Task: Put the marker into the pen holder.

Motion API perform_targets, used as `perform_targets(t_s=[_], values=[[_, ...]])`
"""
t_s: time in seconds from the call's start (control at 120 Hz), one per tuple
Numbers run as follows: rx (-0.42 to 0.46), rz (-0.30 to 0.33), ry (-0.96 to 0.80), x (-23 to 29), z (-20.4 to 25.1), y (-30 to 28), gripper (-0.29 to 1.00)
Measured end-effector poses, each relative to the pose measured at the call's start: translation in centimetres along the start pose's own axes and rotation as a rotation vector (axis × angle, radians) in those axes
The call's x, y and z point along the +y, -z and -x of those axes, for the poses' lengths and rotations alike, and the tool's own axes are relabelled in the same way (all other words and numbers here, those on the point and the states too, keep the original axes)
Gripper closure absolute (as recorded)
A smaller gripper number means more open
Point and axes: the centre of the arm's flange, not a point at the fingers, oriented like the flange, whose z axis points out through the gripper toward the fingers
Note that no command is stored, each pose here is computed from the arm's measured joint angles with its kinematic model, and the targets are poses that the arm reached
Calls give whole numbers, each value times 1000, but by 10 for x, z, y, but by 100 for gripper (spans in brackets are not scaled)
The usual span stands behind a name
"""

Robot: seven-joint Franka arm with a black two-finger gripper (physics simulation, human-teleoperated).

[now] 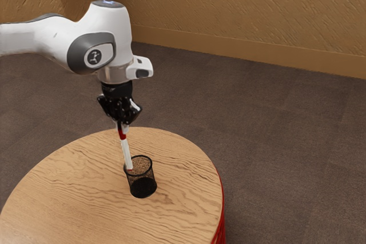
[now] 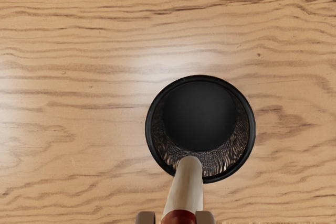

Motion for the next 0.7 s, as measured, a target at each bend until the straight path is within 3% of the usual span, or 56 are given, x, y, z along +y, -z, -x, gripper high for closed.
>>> perform_targets(t_s=[0.4,0.7], values=[[-56,-3,21,1,-28,-25,72],[-150,16,49,-1,-42,-80,67]])
